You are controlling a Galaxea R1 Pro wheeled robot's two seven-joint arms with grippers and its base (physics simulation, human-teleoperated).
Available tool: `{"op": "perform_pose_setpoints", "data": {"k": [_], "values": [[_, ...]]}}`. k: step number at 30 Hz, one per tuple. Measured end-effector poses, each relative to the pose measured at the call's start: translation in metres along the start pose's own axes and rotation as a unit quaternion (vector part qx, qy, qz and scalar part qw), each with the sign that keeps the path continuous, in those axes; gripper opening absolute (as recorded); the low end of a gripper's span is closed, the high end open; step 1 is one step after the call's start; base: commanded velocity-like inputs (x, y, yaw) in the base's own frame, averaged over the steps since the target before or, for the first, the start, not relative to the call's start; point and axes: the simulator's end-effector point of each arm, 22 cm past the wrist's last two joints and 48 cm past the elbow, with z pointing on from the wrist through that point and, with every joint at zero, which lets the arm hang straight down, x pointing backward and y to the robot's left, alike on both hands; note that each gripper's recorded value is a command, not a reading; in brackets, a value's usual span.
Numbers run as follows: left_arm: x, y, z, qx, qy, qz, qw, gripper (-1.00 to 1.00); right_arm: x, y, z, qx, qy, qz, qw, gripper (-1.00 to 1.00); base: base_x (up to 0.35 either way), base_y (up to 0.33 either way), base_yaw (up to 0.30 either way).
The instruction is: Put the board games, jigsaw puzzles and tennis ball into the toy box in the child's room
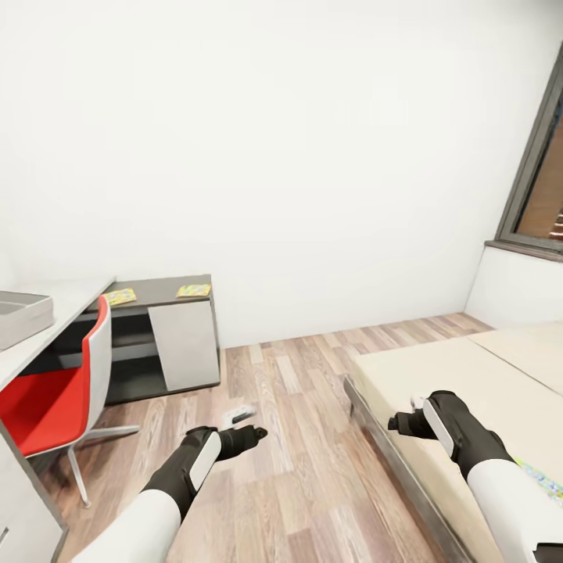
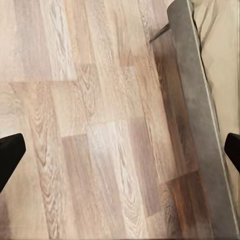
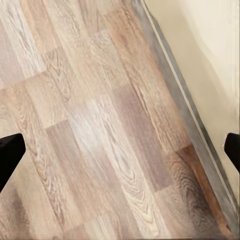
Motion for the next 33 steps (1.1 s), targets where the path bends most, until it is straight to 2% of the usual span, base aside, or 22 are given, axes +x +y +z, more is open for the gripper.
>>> {"op": "perform_pose_setpoints", "data": {"k": [13,21,26,33], "values": [[-0.003,-0.003,0.000,0.004,-0.006,-0.004,1.0000,1.00,-0.002,0.008,-0.001,-0.019,-0.002,0.000,0.9998,1.00,0.000,0.000,-0.287],[-0.001,-0.009,0.001,-0.003,-0.005,0.028,0.9996,1.00,-0.006,0.013,-0.004,-0.036,-0.007,-0.001,0.9993,1.00,0.000,0.000,-0.287],[0.000,-0.013,0.001,0.000,-0.004,0.035,0.9994,1.00,-0.011,0.016,-0.007,-0.043,-0.015,-0.003,0.9989,1.00,0.000,0.000,-0.287],[0.000,-0.021,0.001,0.013,-0.003,0.023,0.9996,1.00,-0.015,0.019,-0.011,-0.049,-0.024,-0.006,0.9985,1.00,0.000,0.000,-0.287]]}}
